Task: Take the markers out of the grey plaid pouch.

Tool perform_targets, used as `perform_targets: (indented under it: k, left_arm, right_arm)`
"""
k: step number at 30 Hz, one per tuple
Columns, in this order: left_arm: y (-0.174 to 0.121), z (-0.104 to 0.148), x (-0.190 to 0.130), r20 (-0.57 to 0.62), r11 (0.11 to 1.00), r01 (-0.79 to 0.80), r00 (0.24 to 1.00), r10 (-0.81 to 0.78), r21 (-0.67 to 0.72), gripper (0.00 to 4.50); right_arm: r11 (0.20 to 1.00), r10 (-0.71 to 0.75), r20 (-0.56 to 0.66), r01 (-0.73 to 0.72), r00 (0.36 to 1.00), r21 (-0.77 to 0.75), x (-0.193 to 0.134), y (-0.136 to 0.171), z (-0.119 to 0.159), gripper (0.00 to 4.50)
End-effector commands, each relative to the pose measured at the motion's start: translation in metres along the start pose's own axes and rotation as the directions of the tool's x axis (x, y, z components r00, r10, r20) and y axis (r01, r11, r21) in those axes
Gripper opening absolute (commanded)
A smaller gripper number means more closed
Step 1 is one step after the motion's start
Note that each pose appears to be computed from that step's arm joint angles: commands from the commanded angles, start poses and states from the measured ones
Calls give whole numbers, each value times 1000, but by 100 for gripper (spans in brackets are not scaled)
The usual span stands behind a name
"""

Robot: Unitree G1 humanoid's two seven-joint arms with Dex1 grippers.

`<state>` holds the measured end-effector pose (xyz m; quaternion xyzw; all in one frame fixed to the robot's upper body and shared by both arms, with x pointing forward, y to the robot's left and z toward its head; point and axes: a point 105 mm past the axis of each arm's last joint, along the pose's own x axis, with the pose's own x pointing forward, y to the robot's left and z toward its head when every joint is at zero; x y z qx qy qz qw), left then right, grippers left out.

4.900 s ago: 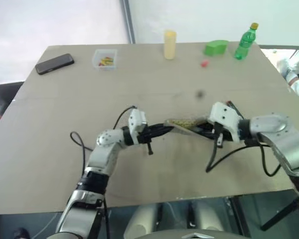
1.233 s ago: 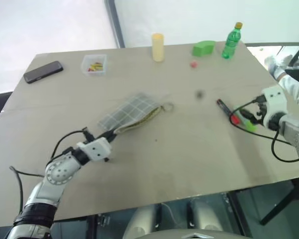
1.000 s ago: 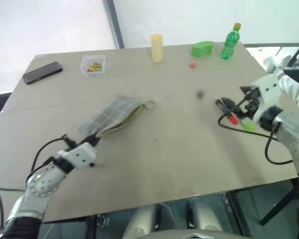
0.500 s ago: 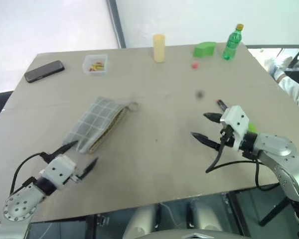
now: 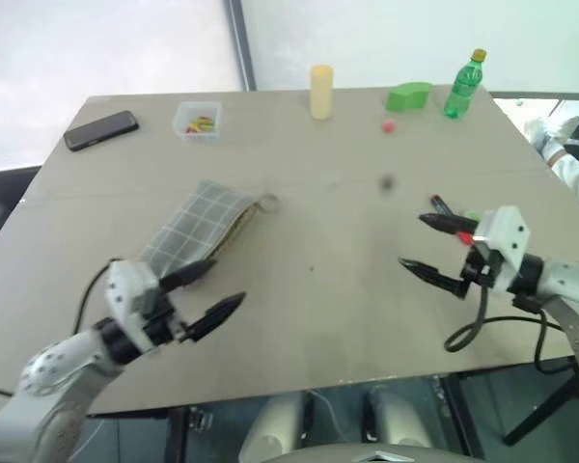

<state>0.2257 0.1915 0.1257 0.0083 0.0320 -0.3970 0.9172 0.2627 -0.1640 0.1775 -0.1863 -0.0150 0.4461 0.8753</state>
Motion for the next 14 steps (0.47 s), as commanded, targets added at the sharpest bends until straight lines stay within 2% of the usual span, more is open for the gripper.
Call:
perform_targets:
  k: [1, 8, 14]
  left_arm:
    - [-2, -2, -3, -18, 1000, 12, 1000, -12, 1, 431]
    - [3, -15, -36, -118, 999, -26, 993, 22, -34, 431]
    - [-2, -19, -46, -157, 999, -23, 987, 16, -44, 431]
  right_arm:
    - [996, -88, -48, 87, 995, -8, -28, -16, 5, 402]
    - [980, -165, -274, 188, 948, 62, -88, -14, -22, 402]
    - [977, -164, -324, 199, 932, 77, -96, -9, -29, 402]
